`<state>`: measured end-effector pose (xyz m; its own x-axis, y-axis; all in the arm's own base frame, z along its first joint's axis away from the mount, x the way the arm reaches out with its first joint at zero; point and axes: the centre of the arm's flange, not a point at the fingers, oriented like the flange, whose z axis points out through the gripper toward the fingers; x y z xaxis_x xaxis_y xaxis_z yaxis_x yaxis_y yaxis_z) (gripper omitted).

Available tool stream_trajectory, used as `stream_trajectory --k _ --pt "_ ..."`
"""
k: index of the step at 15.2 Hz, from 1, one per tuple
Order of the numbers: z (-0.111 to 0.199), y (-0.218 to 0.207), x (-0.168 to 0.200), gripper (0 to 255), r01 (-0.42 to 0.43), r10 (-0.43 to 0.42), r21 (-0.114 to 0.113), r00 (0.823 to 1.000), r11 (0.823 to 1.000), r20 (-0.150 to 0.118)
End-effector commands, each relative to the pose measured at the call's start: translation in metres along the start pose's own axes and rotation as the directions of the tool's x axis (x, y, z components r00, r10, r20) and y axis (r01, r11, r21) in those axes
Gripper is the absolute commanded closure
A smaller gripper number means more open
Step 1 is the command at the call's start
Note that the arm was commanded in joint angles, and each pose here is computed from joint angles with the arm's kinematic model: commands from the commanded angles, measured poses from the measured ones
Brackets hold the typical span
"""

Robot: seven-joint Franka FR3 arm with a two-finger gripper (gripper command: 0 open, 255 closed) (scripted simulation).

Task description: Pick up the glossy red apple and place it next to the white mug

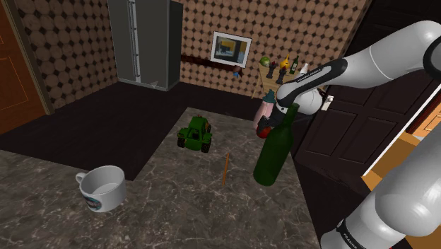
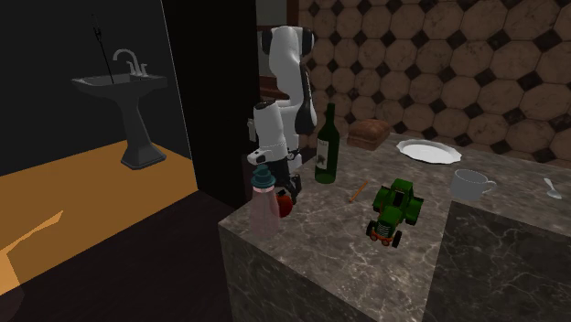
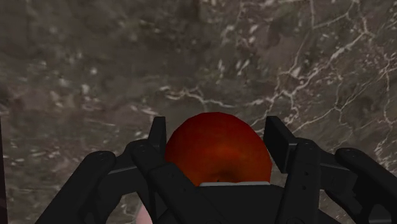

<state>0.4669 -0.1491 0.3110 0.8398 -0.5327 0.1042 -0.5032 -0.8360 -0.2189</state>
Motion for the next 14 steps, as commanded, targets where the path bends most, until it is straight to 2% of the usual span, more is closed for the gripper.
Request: stream_trajectory --k 1,8,14 --pt "0.000 0.000 0.000 255 0.000 0.000 0.000 1.000 1.000 0.001" --pt "0.000 0.000 0.000 255 0.000 0.000 0.000 1.000 1.000 0.001" --pt "-0.030 -0.007 0.003 255 0.000 0.000 0.000 1.000 1.000 0.001"
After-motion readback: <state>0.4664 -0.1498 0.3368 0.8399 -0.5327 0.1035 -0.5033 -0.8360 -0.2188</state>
